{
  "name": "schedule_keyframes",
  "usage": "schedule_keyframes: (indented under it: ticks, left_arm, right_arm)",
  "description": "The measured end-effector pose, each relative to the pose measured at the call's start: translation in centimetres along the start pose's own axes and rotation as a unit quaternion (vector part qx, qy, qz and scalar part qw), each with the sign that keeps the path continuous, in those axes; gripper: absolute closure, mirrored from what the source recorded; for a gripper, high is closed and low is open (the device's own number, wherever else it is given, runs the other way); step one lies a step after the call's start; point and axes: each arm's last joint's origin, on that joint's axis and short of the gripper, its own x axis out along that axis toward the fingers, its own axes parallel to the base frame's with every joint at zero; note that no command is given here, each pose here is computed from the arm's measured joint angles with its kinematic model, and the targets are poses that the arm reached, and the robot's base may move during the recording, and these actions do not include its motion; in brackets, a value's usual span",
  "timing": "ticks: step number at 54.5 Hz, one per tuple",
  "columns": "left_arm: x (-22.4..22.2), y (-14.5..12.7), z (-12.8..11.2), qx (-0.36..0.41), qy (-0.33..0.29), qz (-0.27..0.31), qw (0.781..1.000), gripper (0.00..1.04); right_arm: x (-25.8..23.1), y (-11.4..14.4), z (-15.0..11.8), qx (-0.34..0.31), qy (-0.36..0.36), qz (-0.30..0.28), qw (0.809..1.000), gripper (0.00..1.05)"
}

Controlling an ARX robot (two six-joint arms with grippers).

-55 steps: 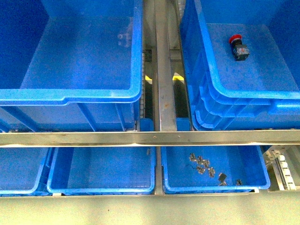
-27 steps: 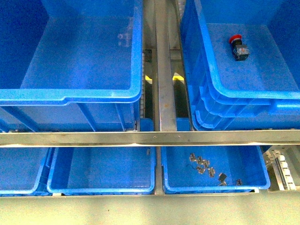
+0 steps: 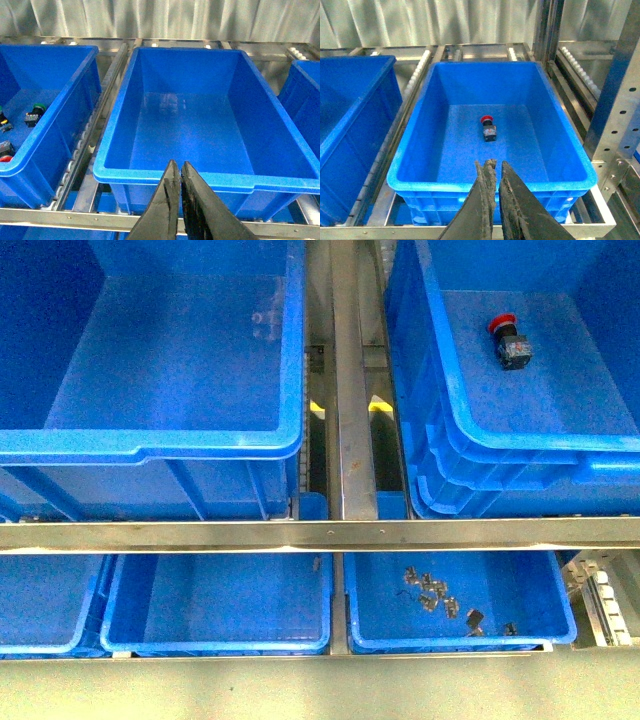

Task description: Pick red and yellow buttons and place in box

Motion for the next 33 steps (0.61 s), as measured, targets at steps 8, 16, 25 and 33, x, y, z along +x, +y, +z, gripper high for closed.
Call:
schedule_keyframes:
  ticks: [8,16,25,33]
  left_arm:
    - [0.0,0.0,0.0,0.0,0.0,0.0,1.0,1.02]
    - [0.0,0.0,0.0,0.0,0.0,0.0,1.0,1.02]
    - [0.0,0.0,0.0,0.0,0.0,0.0,1.0,1.02]
    - [0.0,-0.01,0.0,0.0,0.0,-0.001,1.0,1.02]
  right_arm:
    - [0.0,0.0,0.0,-0.001,0.0,0.0,1.0,0.83]
    - [0.0,0.0,0.0,-0.001,0.0,0.0,1.0,0.57]
    - [0.0,0.0,0.0,-0.001,0.0,0.0,1.0,0.25]
    - [0.0,-0.01,0.0,0.0,0.0,-0.002,1.0,0.05]
